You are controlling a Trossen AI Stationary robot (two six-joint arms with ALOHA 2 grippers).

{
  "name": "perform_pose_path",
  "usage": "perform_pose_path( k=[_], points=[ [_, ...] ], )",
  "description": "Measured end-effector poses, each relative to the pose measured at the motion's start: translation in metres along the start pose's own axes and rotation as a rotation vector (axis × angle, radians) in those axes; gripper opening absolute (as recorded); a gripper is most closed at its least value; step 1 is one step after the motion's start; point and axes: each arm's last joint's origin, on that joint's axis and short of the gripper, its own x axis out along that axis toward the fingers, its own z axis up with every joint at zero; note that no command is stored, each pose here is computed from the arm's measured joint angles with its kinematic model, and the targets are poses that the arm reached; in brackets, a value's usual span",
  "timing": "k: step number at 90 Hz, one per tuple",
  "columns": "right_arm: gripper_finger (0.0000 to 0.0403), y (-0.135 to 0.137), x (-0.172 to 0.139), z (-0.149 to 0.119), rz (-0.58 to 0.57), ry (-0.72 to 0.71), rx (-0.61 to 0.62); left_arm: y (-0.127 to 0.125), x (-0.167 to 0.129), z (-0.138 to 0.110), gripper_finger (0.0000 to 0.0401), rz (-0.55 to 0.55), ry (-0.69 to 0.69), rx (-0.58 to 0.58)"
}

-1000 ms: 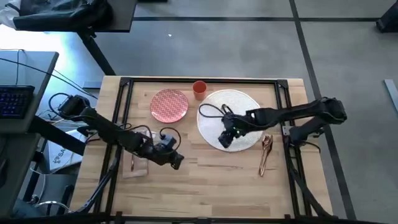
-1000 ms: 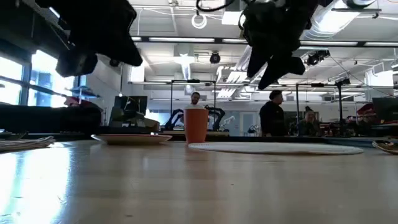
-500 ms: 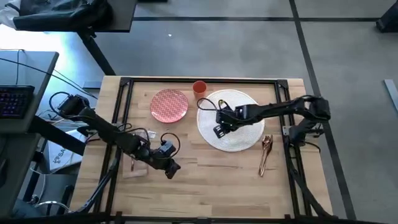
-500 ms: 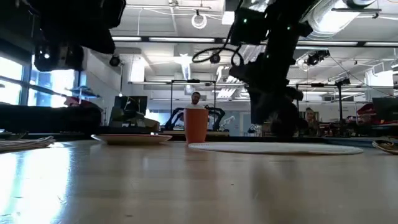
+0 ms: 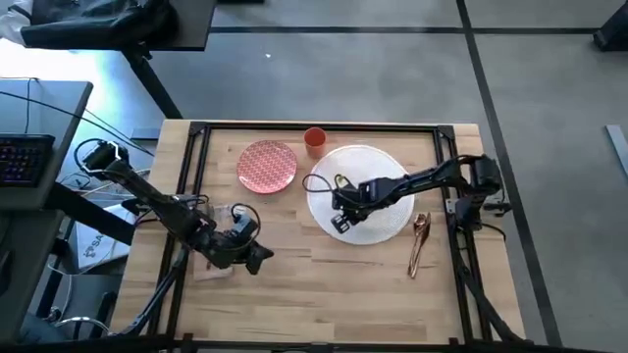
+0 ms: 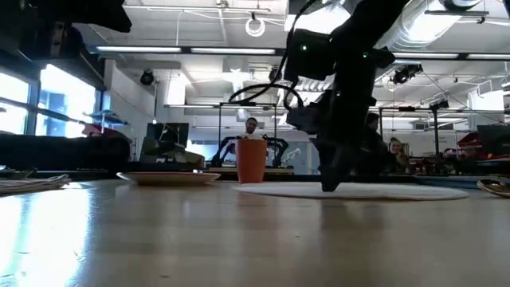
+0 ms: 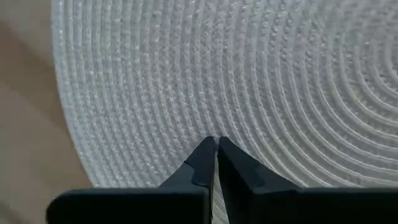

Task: Set table place
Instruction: Move the table mat to the center of the table

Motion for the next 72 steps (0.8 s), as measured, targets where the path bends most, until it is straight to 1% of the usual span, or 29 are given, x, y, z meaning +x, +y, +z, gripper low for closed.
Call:
perform_pose_path(
  k=[21, 29, 35, 39, 46, 54, 59, 62, 72],
  points=[
    [0.0000, 0.031, 0.001, -0.027, 0.103, -0.029, 0.022, 0.002, -0.004, 0.003, 0.0000, 0.015, -0.045, 0.003],
    [0.0000, 0.045, 0.006, -0.039, 0.167, -0.043, 0.031, 0.002, -0.004, 0.003, 0.0000, 0.016, -0.054, 0.003],
    [0.0000, 0.057, 0.011, -0.046, 0.241, -0.053, 0.035, 0.002, -0.004, 0.004, 0.0000, 0.018, -0.064, 0.002],
    [0.0000, 0.063, 0.016, -0.050, 0.266, -0.039, 0.027, 0.002, -0.004, 0.004, 0.0000, 0.019, -0.067, 0.002],
    [0.0000, 0.076, 0.018, -0.049, 0.303, -0.007, -0.021, 0.002, -0.003, 0.004, 0.0000, 0.018, -0.071, 0.000],
    [0.0000, 0.087, 0.011, -0.043, 0.334, -0.004, -0.152, 0.001, -0.003, 0.004, 0.0000, 0.015, -0.071, -0.001],
    [0.0000, 0.095, -0.002, -0.036, 0.336, -0.038, -0.227, 0.001, -0.003, 0.004, 0.0000, 0.014, -0.072, -0.001],
    [0.0000, 0.099, -0.012, -0.031, 0.312, -0.058, -0.251, 0.001, -0.003, 0.004, 0.0000, 0.013, -0.071, -0.002],
    [0.0000, 0.100, -0.038, -0.022, 0.145, -0.090, -0.265, 0.001, -0.003, 0.004, 0.0000, 0.011, -0.071, -0.013]
  ],
)
